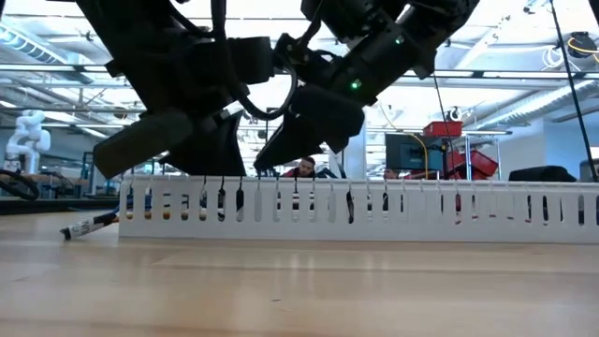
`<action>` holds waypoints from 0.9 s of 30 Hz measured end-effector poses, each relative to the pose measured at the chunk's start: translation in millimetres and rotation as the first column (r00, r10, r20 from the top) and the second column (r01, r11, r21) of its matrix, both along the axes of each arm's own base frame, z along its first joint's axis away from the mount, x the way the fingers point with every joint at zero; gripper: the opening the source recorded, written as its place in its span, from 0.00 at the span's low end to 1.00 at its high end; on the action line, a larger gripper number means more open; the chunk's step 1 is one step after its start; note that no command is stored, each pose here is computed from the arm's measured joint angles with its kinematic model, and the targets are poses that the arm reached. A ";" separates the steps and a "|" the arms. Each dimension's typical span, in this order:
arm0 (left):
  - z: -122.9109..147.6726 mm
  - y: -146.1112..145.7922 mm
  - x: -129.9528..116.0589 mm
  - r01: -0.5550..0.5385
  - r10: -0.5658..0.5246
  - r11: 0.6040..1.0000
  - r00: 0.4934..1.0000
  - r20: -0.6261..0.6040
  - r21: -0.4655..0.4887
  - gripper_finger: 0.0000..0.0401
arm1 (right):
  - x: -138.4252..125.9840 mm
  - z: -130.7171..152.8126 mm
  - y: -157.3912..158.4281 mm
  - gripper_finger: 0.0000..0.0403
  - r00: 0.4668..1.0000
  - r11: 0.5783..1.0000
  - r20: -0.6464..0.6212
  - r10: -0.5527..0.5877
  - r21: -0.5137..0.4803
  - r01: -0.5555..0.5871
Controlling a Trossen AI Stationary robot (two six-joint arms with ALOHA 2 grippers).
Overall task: Ziptie cables
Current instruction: Put the zip-tied cables into the white cable duct
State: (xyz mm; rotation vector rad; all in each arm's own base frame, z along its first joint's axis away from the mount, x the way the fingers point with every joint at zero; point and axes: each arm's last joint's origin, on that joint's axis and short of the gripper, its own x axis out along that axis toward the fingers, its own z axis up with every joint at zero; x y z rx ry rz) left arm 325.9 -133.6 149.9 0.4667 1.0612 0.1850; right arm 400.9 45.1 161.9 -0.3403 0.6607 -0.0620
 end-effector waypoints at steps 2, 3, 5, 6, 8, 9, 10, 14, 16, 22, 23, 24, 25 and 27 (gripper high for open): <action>-0.3 -0.3 -0.3 -0.007 0.007 1.000 1.000 0.002 -0.003 0.10 | -1.4 -0.8 5.5 0.37 1.000 1.000 -0.007 -0.005 0.022 0.006; -0.4 -0.3 -0.4 -0.005 0.005 1.000 1.000 0.001 -0.002 0.10 | -2.0 -0.8 8.9 0.37 1.000 1.000 -0.007 -0.005 0.029 0.005; -0.6 -1.0 -0.5 -0.002 0.002 1.000 1.000 0.002 -0.002 0.10 | -3.0 -0.7 15.6 0.35 1.000 0.999 -0.004 -0.002 0.042 0.002; -0.4 -1.3 -0.2 0.000 0.000 1.000 1.000 0.006 -0.003 0.10 | -3.6 -0.6 18.9 0.34 1.000 0.999 -0.002 0.000 0.044 0.000; -0.2 -2.0 0.9 0.002 -0.002 1.000 1.000 0.019 -0.009 0.10 | -4.6 -0.3 23.2 0.33 1.000 0.999 -0.002 -0.001 0.047 0.001; 0.0 -2.3 1.5 0.001 -0.001 1.000 1.000 0.027 -0.013 0.10 | -5.2 -0.4 24.9 0.33 1.000 0.999 -0.003 -0.011 0.040 0.011; 0.2 -2.5 2.0 0.001 -0.001 1.000 0.999 0.034 -0.016 0.10 | -5.8 -0.4 26.4 0.33 1.000 0.999 -0.003 -0.022 0.028 0.022; 0.4 -3.4 3.3 -0.002 0.003 0.999 0.999 0.049 -0.034 0.13 | -8.0 -0.4 29.7 0.33 0.998 0.998 -0.012 -0.055 -0.011 0.055; 0.3 -4.1 3.2 -0.015 0.018 0.999 0.998 0.056 -0.046 0.18 | -8.4 -0.3 30.9 0.33 0.998 0.998 -0.010 -0.063 -0.021 0.063; 5.5 -9.2 4.5 -0.017 0.021 0.998 0.998 0.067 -0.056 0.37 | -9.8 0.6 33.2 0.33 0.994 0.988 0.003 -0.107 -0.108 0.107; 8.6 -10.4 5.6 -0.020 0.024 0.998 0.997 0.068 -0.058 0.40 | -10.2 0.7 32.5 0.33 0.993 0.984 0.003 -0.121 -0.129 0.120; 12.4 -11.4 6.9 -0.022 0.026 0.998 0.997 0.067 -0.058 0.42 | -10.5 0.6 31.8 0.33 0.991 0.980 0.003 -0.134 -0.148 0.133; 16.7 -12.0 8.1 -0.028 0.031 0.998 0.998 0.063 -0.053 0.45 | -10.7 0.7 31.6 0.33 0.990 0.977 0.005 -0.144 -0.160 0.143; 26.8 -11.5 8.5 -0.063 0.064 0.998 0.997 0.041 -0.022 0.47 | -12.4 4.3 32.6 0.34 0.987 0.971 0.014 -0.159 -0.181 0.158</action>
